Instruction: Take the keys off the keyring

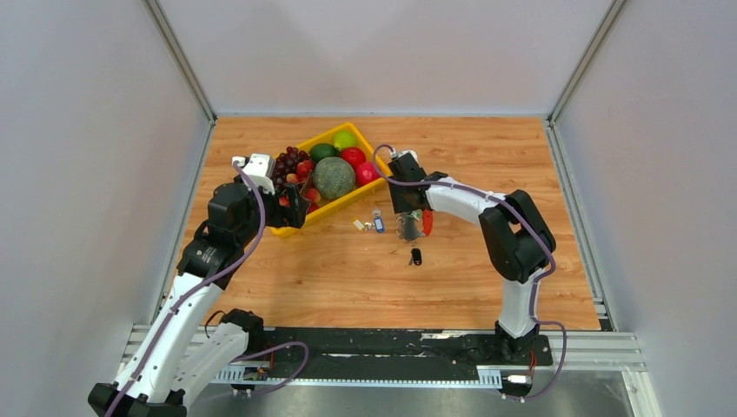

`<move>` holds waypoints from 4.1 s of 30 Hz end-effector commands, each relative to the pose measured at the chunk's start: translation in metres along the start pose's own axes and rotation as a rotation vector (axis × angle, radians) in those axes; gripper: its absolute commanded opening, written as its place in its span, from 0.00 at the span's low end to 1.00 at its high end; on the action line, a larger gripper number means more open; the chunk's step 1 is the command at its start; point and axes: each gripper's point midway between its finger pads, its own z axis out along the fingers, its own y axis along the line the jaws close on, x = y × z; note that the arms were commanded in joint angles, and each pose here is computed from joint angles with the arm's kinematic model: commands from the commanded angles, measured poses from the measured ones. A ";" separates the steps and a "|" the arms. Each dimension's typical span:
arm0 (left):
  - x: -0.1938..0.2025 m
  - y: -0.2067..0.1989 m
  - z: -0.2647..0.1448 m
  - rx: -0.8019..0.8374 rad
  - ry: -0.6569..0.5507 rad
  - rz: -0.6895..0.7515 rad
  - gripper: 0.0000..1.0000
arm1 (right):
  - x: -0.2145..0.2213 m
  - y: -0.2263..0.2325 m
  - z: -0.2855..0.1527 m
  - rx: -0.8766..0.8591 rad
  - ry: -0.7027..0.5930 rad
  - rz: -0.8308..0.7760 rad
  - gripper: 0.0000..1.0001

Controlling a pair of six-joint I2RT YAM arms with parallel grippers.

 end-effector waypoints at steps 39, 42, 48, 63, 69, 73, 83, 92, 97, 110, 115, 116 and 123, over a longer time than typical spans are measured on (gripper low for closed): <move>0.017 -0.122 0.035 0.314 0.042 -0.218 1.00 | -0.046 0.051 -0.152 -0.556 -0.083 0.253 0.00; 0.025 -0.143 0.044 0.359 0.038 -0.179 1.00 | -0.048 0.052 -0.170 -0.583 -0.088 0.272 0.00; 0.044 -0.166 0.056 0.365 -0.018 -0.111 1.00 | -0.044 0.059 -0.199 -0.675 -0.096 0.278 0.00; 0.042 -0.155 0.031 0.427 -0.186 0.348 1.00 | -0.029 0.070 -0.249 -0.850 -0.141 0.160 0.00; 0.047 -0.162 0.028 0.478 -0.173 0.364 1.00 | -0.027 0.074 -0.263 -0.880 -0.155 0.152 0.00; 0.044 -0.171 0.020 0.537 -0.202 0.333 1.00 | -0.025 0.074 -0.268 -0.887 -0.160 0.150 0.00; 0.057 -0.179 0.031 0.560 -0.137 0.375 0.86 | -0.023 0.077 -0.276 -0.909 -0.162 0.141 0.00; 0.067 -0.171 0.055 0.476 -0.111 0.401 0.16 | -0.019 0.079 -0.283 -0.934 -0.166 0.119 0.00; 0.064 -0.167 0.048 0.492 -0.184 0.468 0.00 | -0.008 0.082 -0.278 -0.963 -0.136 0.071 0.59; 0.047 -0.155 0.011 0.541 -0.421 0.740 0.00 | -0.017 0.064 -0.316 -0.934 -0.386 -0.143 0.78; 0.046 -0.160 0.002 0.587 -0.451 0.804 0.00 | -0.014 0.059 -0.347 -0.955 -0.556 -0.262 0.88; 0.043 -0.159 0.001 0.581 -0.456 0.806 0.00 | -0.011 0.061 -0.352 -0.966 -0.598 -0.294 0.92; 0.038 -0.161 -0.003 0.592 -0.453 0.813 0.00 | 0.018 0.074 -0.371 -0.989 -0.910 -0.614 1.00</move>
